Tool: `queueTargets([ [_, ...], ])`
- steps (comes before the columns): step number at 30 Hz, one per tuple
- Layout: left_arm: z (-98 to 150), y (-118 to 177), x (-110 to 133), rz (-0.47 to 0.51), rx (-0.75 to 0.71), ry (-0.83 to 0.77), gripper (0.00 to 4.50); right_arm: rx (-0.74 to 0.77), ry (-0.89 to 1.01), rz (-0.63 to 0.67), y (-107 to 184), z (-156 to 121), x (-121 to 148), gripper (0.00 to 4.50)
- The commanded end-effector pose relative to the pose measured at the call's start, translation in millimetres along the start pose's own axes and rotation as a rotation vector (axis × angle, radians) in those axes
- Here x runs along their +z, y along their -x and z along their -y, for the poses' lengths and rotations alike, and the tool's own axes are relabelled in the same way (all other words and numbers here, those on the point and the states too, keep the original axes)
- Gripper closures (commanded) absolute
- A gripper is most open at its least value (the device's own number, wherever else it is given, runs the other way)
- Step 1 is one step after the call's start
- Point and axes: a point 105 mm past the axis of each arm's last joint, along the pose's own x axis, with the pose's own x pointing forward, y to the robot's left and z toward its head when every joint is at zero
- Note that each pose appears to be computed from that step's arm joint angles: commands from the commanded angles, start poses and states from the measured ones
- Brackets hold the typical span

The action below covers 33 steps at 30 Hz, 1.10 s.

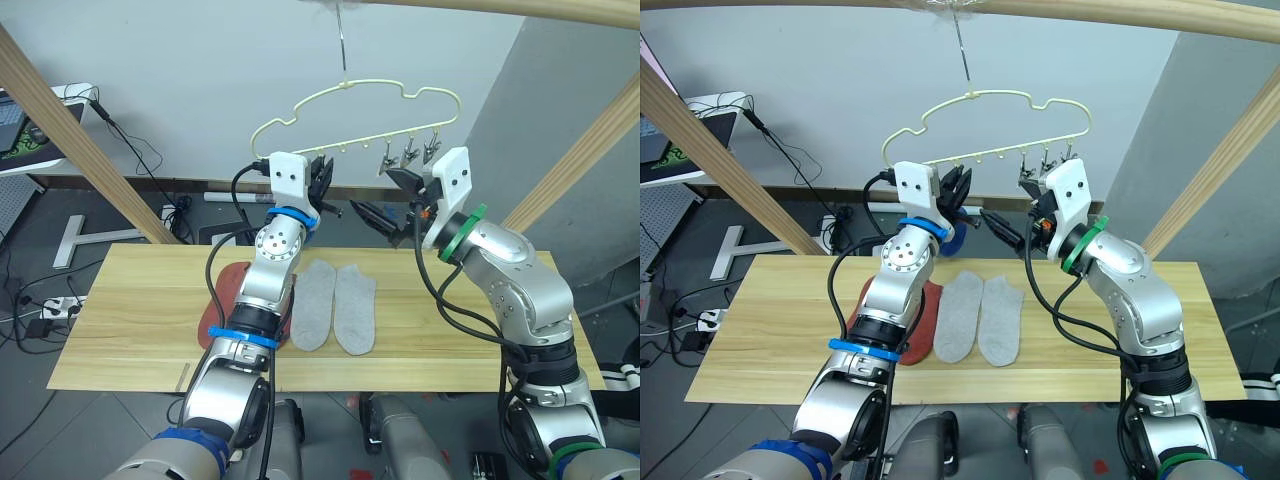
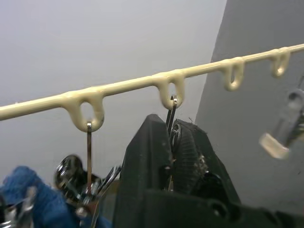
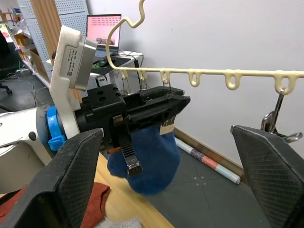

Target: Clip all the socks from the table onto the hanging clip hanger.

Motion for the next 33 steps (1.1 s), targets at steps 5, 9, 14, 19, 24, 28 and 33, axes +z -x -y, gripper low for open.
queueTargets([
  [5,1.1,-1.7,22.6,0.081,-0.010,-0.016,4.34,0.011,0.009,0.041,2.0,-4.0,9.7,0.00],
  [9,-5.3,2.6,13.9,0.033,-0.013,0.045,4.34,0.025,0.031,-0.151,-4.3,-17.3,-42.2,0.00],
  [14,-11.5,10.8,5.7,-0.035,-0.051,0.146,4.34,0.019,-0.008,-0.326,-9.8,-33.0,-107.3,0.00],
  [19,-21.5,20.8,2.3,-0.083,-0.058,0.225,4.34,0.012,-0.017,-0.459,-14.1,-40.3,-153.8,0.00],
  [24,-29.5,32.1,-2.2,-0.131,-0.049,0.286,4.34,-0.012,-0.019,-0.605,-7.8,-39.7,-204.1,0.00],
  [28,-33.3,37.0,1.4,-0.142,-0.050,0.275,4.34,-0.027,-0.050,-0.674,-1.4,-37.1,-229.8,0.00],
  [33,-36.6,45.7,-2.3,-0.179,-0.055,0.309,4.34,0.066,0.030,-0.673,2.6,-47.5,-238.4,1.18],
])
